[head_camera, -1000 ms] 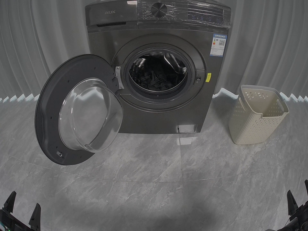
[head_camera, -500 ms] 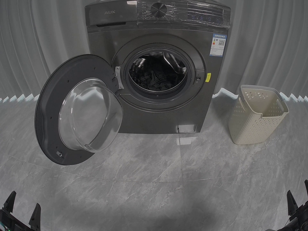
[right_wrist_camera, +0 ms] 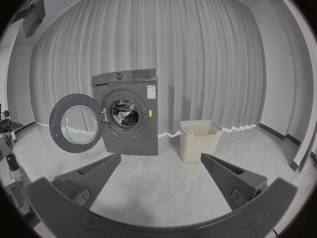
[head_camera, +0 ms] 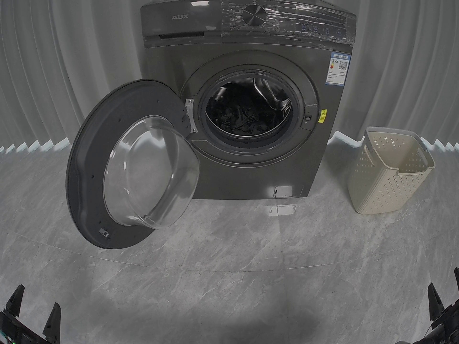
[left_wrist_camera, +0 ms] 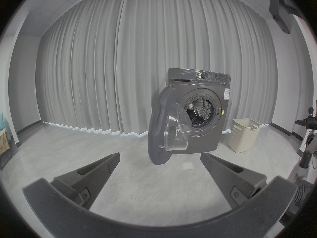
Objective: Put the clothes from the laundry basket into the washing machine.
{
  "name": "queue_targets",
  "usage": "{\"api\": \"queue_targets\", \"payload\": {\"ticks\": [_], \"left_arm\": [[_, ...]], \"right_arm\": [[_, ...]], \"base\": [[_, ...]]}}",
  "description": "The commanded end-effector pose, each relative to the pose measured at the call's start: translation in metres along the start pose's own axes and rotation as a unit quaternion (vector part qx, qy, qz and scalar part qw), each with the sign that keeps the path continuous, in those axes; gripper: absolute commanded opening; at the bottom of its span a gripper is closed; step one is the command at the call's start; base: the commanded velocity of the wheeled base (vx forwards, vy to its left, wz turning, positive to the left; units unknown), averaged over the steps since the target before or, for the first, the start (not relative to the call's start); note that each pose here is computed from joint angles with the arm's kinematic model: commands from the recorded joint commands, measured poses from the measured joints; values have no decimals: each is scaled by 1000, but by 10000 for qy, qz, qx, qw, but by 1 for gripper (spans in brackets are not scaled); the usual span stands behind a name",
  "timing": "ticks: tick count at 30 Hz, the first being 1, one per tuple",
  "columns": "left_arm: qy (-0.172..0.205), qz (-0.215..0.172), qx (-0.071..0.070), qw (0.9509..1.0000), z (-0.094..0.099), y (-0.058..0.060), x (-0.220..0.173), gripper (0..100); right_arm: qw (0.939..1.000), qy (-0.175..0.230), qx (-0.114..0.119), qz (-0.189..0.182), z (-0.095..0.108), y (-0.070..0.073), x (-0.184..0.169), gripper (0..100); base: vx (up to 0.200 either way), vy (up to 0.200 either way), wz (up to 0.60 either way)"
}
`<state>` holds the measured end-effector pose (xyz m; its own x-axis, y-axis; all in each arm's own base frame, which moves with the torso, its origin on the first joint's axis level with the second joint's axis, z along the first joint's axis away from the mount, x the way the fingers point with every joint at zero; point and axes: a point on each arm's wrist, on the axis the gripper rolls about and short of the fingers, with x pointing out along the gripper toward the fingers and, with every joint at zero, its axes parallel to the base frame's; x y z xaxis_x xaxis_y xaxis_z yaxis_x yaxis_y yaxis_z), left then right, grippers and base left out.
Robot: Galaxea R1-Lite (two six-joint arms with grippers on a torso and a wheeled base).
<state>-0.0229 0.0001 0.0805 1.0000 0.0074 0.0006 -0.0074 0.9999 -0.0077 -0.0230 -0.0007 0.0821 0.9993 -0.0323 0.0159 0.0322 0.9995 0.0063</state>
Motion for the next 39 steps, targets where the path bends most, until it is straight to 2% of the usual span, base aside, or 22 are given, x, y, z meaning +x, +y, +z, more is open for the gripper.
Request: {"api": "queue_targets", "payload": {"ticks": [1,7,10,13,21,28,32,39], "left_arm": [[18,24,38,10000,-5,0,0,100],[18,32,31,10000,-5,0,0,100],[11,17,-15,10000,-5,0,0,100],[11,32,31,10000,-5,0,0,100],[18,40,-46,10000,-5,0,0,100],[18,17,15,10000,-5,0,0,100],[3,16,-38,10000,-5,0,0,100],[3,9,15,10000,-5,0,0,100]], "right_arm": [[10000,11,2,1,-5,0,0,100],[10000,11,2,1,-5,0,0,100],[10000,11,2,1,-5,0,0,100],[10000,11,2,1,-5,0,0,100],[10000,11,2,1,-5,0,0,100],[10000,11,2,8,-5,0,0,100],[10000,11,2,1,-5,0,0,100],[10000,11,2,1,-5,0,0,100]], "base": [[0,0,0],[0,0,0],[0,200,0],[0,200,0],[0,0,0],[0,0,0],[0,200,0],[0,200,0]]}}
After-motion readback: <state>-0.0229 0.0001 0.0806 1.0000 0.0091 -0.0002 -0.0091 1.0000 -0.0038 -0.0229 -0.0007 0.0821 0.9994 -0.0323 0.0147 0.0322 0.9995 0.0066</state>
